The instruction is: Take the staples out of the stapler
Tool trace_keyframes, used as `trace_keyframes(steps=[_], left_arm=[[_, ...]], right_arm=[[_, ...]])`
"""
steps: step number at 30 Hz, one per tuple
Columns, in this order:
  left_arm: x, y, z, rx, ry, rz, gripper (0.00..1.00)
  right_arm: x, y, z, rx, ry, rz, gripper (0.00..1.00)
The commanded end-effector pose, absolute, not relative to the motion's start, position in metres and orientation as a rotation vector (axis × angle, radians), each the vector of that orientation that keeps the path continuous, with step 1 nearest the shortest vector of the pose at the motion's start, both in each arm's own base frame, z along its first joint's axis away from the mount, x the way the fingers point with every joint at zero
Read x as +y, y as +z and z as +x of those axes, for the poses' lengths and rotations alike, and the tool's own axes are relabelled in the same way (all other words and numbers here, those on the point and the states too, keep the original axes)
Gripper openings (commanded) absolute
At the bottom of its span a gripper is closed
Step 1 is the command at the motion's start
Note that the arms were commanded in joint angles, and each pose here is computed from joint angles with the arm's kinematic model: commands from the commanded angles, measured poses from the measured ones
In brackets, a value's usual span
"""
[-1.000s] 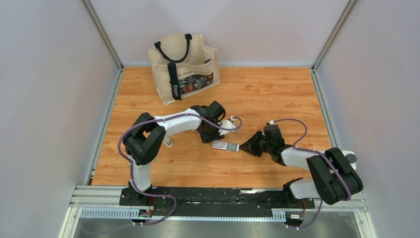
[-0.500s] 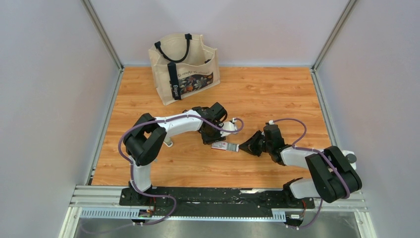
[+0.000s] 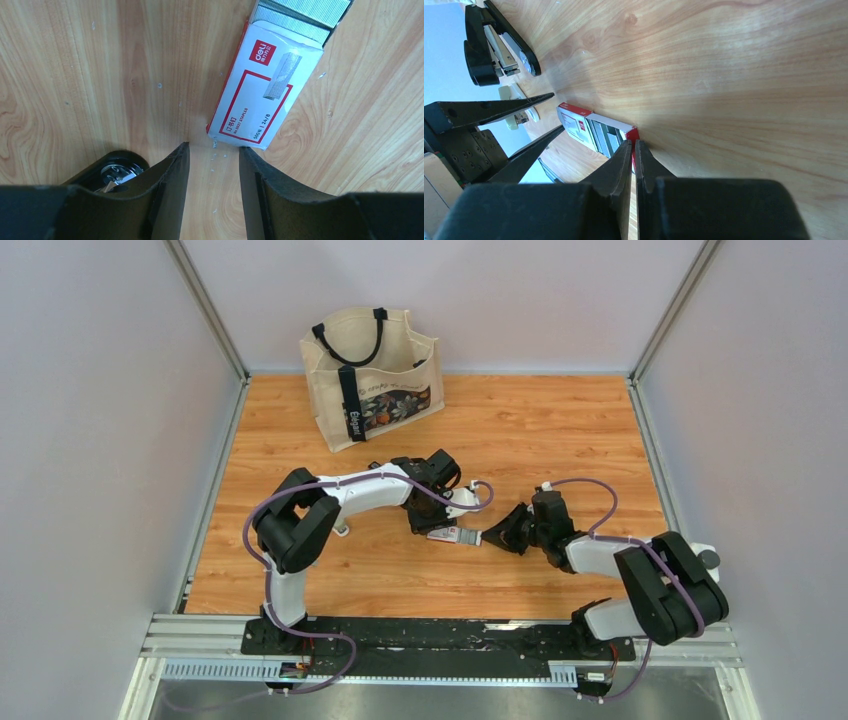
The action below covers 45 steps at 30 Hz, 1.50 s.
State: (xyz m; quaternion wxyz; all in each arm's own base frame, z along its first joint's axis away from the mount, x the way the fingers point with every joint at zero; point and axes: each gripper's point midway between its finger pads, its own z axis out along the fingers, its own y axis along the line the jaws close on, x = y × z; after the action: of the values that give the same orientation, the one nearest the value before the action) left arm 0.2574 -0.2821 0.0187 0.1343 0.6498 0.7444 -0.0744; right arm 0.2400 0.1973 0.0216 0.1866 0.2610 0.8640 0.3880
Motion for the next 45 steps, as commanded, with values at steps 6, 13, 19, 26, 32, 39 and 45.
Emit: trace_keyframes(steps=[6,13,19,26,32,39,45], left_arm=[[-0.295,0.023,0.260,2.137,-0.241,1.864,0.49],[-0.296,0.024,0.260,2.135,-0.238,1.864,0.49],[-0.296,0.025,0.260,2.135,-0.237,1.861,0.49],[-0.297,0.026,0.259,2.129,-0.235,1.867,0.49],[-0.297,0.026,0.260,2.120,-0.226,1.872,0.49],[-0.298,0.026,0.259,2.122,-0.225,1.870,0.49],[-0.299,0.027,0.259,2.122,-0.233,1.863,0.49]], right_arm=[[0.201,0.019,0.241,2.432,1.102,0.716,0.06],[0.204,0.020,0.241,2.440,1.089,0.685,0.05],[0.207,0.019,0.241,2.454,1.076,0.669,0.04],[0.209,0.019,0.242,2.462,1.073,0.658,0.04],[0.213,0.018,0.243,2.475,1.065,0.645,0.04],[0.215,0.019,0.243,2.476,1.062,0.634,0.03],[0.224,0.019,0.244,2.477,1.082,0.631,0.03]])
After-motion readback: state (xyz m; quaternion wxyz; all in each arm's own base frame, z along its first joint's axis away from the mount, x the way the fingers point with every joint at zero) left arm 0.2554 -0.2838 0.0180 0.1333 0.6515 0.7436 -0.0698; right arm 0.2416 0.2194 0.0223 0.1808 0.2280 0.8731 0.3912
